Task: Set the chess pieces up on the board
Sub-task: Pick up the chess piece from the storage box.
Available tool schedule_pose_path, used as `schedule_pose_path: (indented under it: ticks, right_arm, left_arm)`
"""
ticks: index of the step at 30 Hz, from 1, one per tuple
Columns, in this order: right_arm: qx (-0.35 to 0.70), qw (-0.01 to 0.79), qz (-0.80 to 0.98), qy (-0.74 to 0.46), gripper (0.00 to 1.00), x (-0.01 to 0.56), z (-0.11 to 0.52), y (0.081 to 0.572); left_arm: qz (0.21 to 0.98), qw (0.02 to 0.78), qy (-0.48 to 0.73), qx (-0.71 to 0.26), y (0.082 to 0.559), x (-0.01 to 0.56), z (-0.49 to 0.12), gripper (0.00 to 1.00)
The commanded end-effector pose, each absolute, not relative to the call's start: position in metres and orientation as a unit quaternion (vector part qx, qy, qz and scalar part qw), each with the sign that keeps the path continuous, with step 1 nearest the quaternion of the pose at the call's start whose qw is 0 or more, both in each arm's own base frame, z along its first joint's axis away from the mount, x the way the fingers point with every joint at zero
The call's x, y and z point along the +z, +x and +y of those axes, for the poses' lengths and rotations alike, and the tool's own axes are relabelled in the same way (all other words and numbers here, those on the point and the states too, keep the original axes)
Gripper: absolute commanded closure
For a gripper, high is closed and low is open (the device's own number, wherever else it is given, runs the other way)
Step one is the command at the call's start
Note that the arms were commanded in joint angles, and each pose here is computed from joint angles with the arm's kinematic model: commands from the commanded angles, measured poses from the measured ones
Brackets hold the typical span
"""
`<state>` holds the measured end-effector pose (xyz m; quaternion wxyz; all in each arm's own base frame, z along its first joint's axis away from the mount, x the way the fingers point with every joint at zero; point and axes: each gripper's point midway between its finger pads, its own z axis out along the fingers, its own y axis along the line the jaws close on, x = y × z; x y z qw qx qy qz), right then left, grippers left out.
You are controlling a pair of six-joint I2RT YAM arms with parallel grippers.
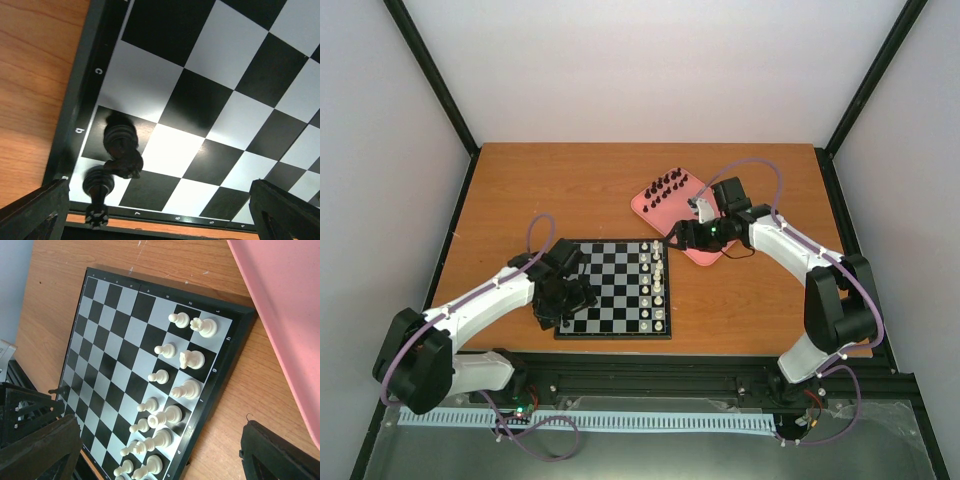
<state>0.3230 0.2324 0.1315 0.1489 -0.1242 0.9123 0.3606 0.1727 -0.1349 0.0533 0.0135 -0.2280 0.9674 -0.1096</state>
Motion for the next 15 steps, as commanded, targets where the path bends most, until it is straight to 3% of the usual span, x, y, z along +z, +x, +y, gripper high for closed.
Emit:
schedule_pose_path:
  ticks: [1, 8, 15]
  right_arm:
    - [0.36, 0.157, 0.911, -0.123, 0.0, 0.137, 0.229, 0.327]
    - [0.309, 0.187, 0.926, -0.11, 0.0, 0.153, 0.213, 0.342]
    - [0.284, 0.223, 0.932, -0.034, 0.0, 0.173, 0.176, 0.367]
  left_arm:
    - [0.972, 0.039, -0.212, -0.093, 0.181, 0.075, -0.131, 0.0]
    - [0.977, 0.107, -0.173, -0.065, 0.216, 0.133, -0.128, 0.0]
    - [0.982, 0.165, -0.079, -0.044, 0.285, 0.179, -0.139, 0.0]
